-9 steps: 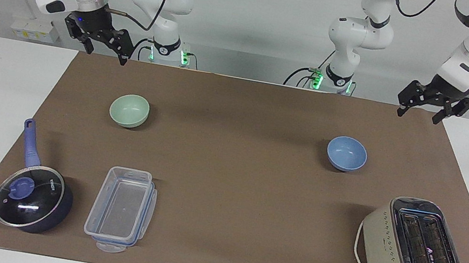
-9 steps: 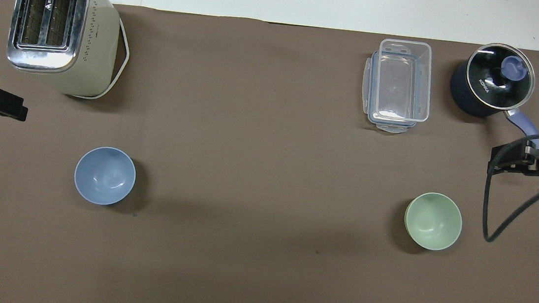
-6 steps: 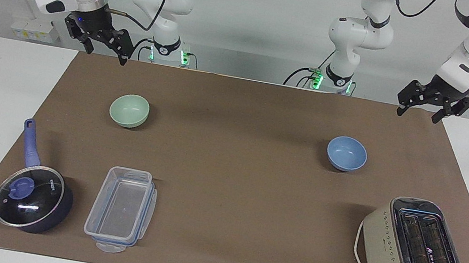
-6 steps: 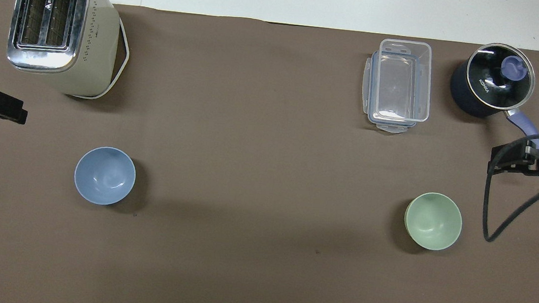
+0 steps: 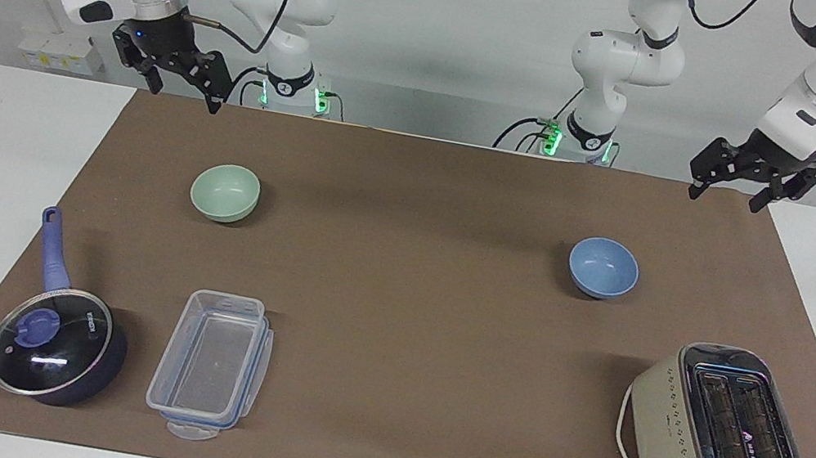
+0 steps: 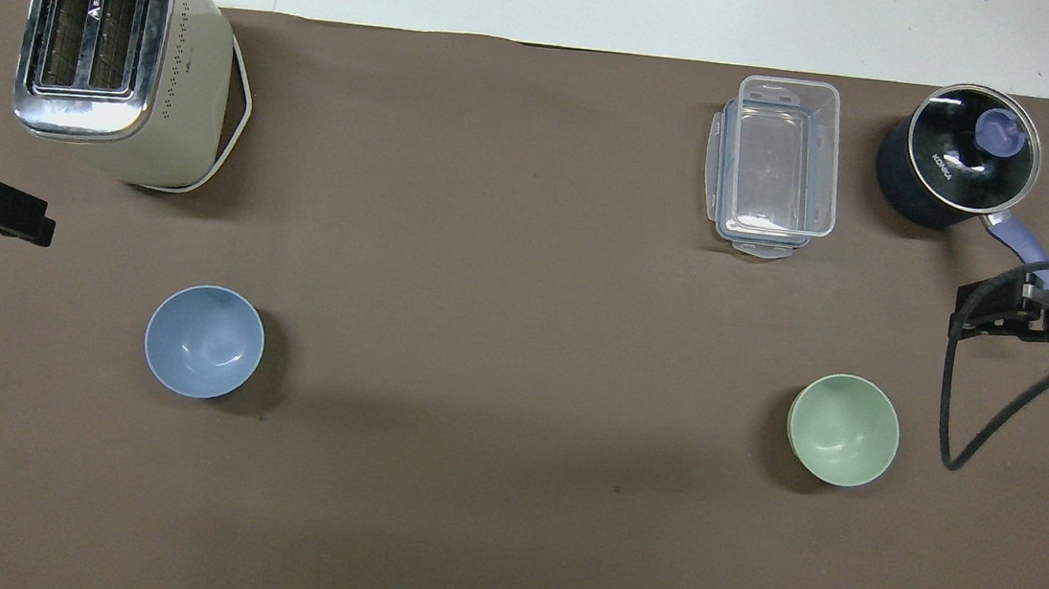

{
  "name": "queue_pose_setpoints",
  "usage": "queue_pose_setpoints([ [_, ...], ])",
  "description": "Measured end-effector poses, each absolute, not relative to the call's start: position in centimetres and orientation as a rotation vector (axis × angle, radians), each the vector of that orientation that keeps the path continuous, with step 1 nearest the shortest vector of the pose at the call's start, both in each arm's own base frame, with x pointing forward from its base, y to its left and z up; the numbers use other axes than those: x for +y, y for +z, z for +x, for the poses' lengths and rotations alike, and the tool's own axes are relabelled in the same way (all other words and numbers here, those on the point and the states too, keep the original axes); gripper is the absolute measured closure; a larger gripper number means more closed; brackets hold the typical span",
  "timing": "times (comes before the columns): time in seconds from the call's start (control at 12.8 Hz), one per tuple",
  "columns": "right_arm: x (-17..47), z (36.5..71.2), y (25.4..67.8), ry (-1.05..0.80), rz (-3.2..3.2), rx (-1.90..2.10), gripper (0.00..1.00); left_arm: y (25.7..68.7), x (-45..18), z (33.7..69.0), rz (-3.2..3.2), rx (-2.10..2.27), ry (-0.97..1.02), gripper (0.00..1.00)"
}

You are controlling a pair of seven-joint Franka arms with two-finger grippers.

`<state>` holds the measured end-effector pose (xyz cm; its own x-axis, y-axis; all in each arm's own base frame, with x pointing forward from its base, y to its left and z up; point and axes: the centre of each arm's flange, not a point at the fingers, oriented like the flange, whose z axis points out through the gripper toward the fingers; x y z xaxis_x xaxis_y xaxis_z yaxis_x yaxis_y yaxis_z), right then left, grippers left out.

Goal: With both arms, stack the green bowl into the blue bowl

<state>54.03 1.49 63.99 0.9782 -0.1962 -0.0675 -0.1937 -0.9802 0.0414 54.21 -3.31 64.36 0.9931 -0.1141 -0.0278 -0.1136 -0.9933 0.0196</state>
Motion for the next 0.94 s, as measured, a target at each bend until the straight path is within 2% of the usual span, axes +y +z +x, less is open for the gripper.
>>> queue_pose_setpoints([
  [0.94,1.37,54.03,63.99,-0.111,3.090,-0.308,0.00,64.06,-3.17,53.56,3.118,-0.174,-0.093,0.00],
])
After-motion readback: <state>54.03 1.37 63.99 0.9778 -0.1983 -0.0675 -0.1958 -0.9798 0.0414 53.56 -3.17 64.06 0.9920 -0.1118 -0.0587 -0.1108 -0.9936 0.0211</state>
